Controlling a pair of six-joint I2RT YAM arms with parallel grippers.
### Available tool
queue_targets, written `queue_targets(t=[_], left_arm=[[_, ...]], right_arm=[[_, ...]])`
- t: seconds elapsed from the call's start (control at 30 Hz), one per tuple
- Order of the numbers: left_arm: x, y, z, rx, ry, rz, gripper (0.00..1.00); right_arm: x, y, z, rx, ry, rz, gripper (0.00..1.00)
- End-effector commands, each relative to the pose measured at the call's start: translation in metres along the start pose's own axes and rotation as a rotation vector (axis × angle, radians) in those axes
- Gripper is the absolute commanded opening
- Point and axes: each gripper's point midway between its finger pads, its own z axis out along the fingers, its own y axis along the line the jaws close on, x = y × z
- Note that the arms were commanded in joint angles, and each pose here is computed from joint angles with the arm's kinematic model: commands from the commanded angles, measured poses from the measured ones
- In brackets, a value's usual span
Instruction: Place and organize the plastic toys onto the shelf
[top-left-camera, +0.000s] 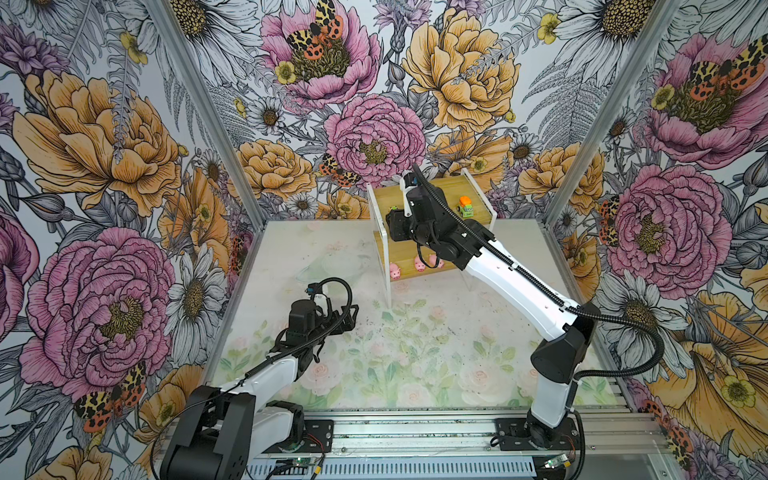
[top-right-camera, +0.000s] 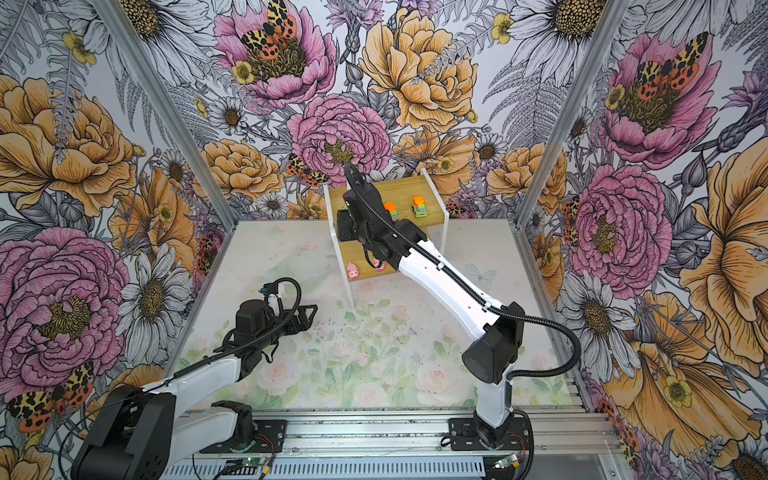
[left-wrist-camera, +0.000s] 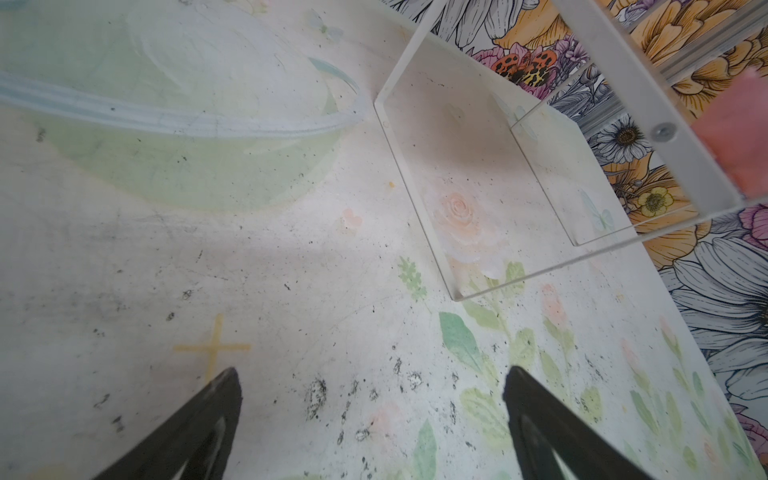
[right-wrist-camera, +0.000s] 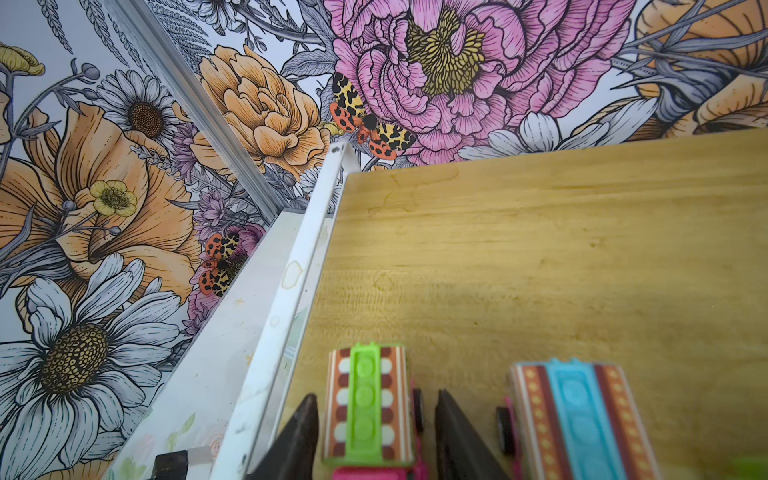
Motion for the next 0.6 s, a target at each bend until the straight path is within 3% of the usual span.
queue_targets(t=[0.0,0.57], left_arm=[[-0.009,-0.005,0.000,0.030,-0.023,0.006,0.99],[-0.010,-0.005,0.000,0.028,-0.024,0.005,0.99]], right_arm=[[-0.001,0.003,-0.012,-0.015,0.000,-0.002,0.50],[0.004,0.004,-0.069,-0.063,-0.016,0.009,0.61]])
